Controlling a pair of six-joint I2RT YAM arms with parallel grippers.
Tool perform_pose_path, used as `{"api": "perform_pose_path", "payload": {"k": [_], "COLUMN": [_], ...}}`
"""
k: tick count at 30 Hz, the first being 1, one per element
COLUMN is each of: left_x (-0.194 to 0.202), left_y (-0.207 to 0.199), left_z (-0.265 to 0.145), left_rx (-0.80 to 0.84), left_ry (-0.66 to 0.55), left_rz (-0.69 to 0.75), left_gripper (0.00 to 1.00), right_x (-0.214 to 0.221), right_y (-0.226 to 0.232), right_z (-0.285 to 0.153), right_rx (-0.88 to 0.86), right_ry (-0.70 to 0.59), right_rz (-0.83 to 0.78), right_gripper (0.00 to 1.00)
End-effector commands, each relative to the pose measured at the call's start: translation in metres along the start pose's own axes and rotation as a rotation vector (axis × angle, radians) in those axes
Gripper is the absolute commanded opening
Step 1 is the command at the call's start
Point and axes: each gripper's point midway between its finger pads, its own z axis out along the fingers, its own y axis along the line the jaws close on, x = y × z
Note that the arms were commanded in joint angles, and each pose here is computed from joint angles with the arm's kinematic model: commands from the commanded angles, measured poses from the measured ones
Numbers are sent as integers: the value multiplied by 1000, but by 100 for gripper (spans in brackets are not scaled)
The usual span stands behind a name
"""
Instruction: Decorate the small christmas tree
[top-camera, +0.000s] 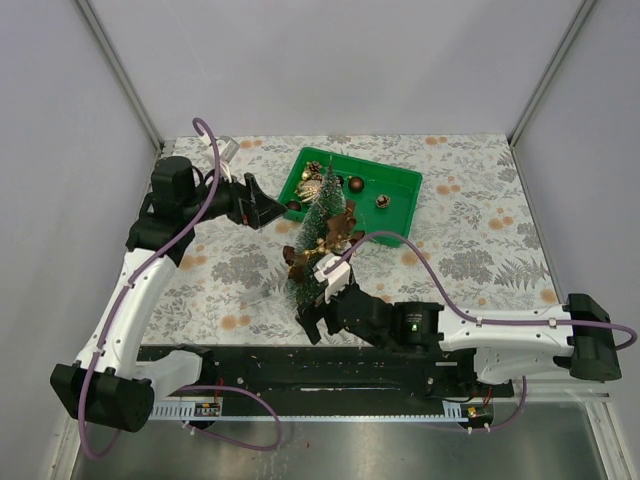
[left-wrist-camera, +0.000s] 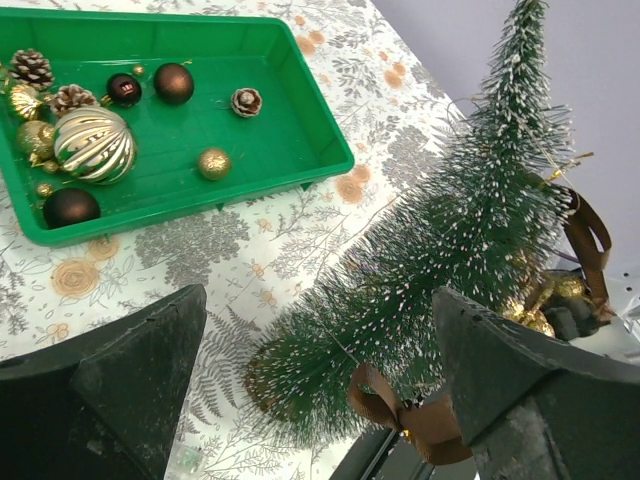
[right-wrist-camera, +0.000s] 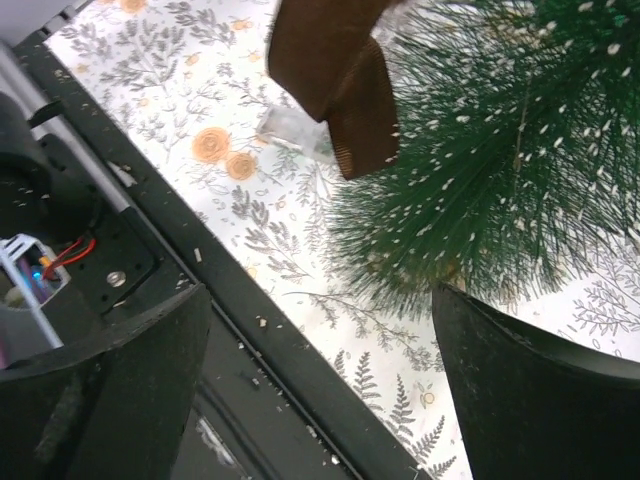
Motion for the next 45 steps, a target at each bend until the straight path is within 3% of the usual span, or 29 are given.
{"api": "perform_pose_path", "payload": {"k": [1,10,18,24,28,33,38,45], "left_x": [-24,-32,-32,-28,-23,-22,-29,-33], "left_y": [6,13,20,18,4,-28,-37,-41], "left_z": [-11,-18,-18,-21,-20,-16,-5,15], "left_rx": [-82,-144,-180,-174,-91,106,194,272], "left_ry": [-56,-74,-65,-59,-52,-53,-41,-41], "left_rz": [54,67,44,51,73,71,70,70], "left_gripper": [99,99,99,99,99,99,99,99], "right_x": [-21,-67,-180,-285,-319,-314,-260,-165], "right_y": [25,84,122,83,21,-93,-188,-254], "right_z": [-21,-72,-134,-161,-145,-129,-121,-110], "right_rx": [-99,-386,-596,-388,-152,186,449,591], "right_ry": [59,114,-63,-358,-404,-423,-373,-279], "right_rz": [1,-85,-140,-138,-42,124,292,504], "right_gripper": [99,99,99,99,99,98,98,97]}}
